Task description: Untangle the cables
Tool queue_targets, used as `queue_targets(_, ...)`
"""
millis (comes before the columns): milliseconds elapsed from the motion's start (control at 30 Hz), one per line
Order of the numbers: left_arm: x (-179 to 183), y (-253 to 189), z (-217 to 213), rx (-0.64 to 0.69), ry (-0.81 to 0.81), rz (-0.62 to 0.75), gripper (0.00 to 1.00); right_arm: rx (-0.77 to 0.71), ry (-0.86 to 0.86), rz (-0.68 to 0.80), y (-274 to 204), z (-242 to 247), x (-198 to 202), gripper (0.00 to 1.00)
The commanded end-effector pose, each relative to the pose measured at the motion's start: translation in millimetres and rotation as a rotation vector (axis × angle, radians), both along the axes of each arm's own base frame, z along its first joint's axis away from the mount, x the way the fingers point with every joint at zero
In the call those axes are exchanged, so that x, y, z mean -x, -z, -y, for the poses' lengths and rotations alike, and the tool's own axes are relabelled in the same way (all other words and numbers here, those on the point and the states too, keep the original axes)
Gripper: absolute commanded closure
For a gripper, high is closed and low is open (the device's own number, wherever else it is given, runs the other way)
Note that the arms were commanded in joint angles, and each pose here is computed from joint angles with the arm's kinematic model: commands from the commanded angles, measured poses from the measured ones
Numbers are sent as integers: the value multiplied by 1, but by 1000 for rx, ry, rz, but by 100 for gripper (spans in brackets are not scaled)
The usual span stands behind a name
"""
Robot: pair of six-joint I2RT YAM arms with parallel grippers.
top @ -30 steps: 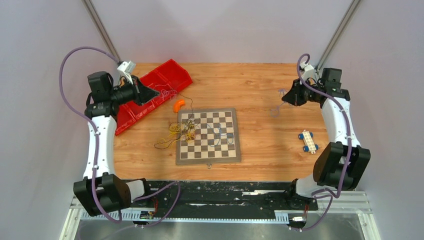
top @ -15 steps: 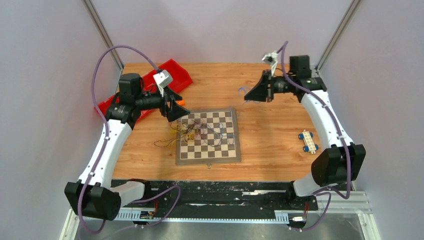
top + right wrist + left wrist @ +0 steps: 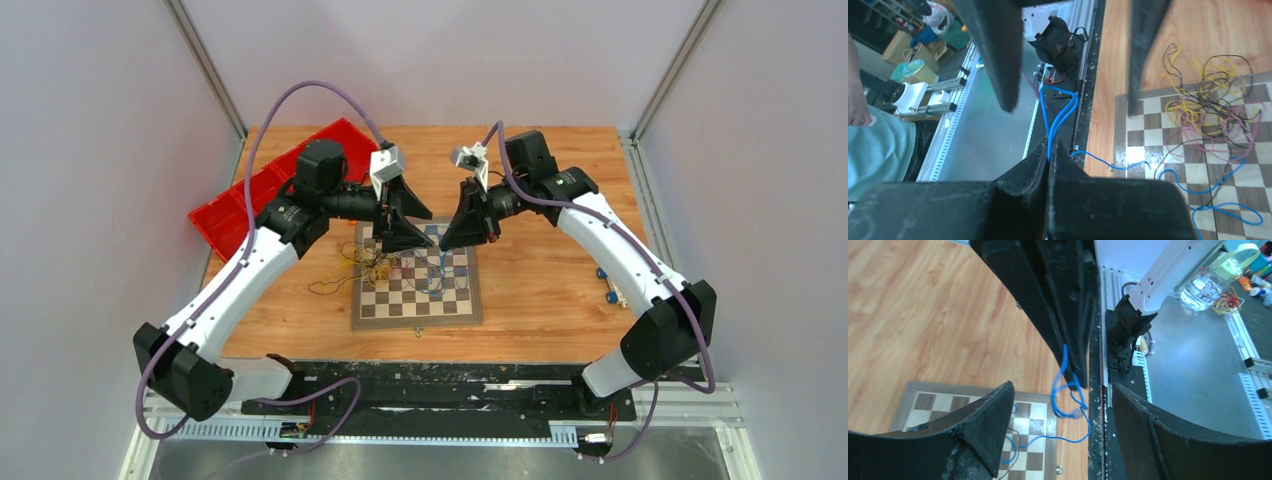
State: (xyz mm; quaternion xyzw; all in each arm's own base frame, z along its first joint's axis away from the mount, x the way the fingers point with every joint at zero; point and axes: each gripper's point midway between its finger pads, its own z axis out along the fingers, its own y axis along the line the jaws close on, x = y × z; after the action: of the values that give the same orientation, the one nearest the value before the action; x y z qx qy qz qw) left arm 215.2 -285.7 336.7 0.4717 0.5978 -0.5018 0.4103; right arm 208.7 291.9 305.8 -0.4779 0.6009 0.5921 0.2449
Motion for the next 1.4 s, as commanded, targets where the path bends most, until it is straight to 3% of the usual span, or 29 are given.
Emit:
queue_targets(0, 3, -1, 18, 28, 30, -59, 24, -15, -60, 71, 2, -7, 14, 100)
queue_targets(67, 2, 6, 22, 9, 26, -84, 33, -16, -59, 78, 0, -7, 14, 100)
queue_targets(133, -1, 12, 22, -9, 10, -112, 53, -14, -55, 87, -1, -7, 13, 99)
queue_targets(167, 1, 13, 22, -13, 19, -115, 73, -10, -51, 93, 0, -6, 13, 97)
queue_targets(233, 9, 13, 20, -14, 46, -137, 96, 6, -35, 102, 3, -5, 11, 94)
queue_targets(267, 13, 12, 18, -13, 56, -144, 100, 15, -22, 108, 5, -3, 9, 94)
queue_targets(333, 19, 9, 15, -9, 68, -158, 100, 43, 22, 118, 11, 1, -1, 89)
queue_targets(367, 19, 7, 13, -6, 65, -167, 100, 63, 49, 116, 15, 3, -8, 82)
queue_targets(500, -10, -4, -7, 25, -65, -173, 100, 108, 147, 58, 23, 18, -28, 26)
queue_targets(600, -67, -17, -37, 41, -290, -117, 100, 136, 249, 40, 26, 36, -48, 9)
queue_targets(800, -198, -30, -118, -33, -874, 26, 100, 185, 495, -13, 38, 83, -96, 5)
queue_targets(1000, -301, -29, -185, -102, -1305, 91, 100, 194, 547, -14, 45, 99, -96, 4)
queue_targets(1067, -335, -11, -202, -102, -1372, 50, 100, 205, 558, -5, 48, 102, -94, 4)
queue_targets(1200, -383, -11, -223, 32, -1422, 34, 100, 217, 571, -17, 56, 107, -92, 3)
queue_targets(1367, -425, 20, -238, 89, -1435, -31, 100, 228, 582, -22, 63, 112, -91, 3)
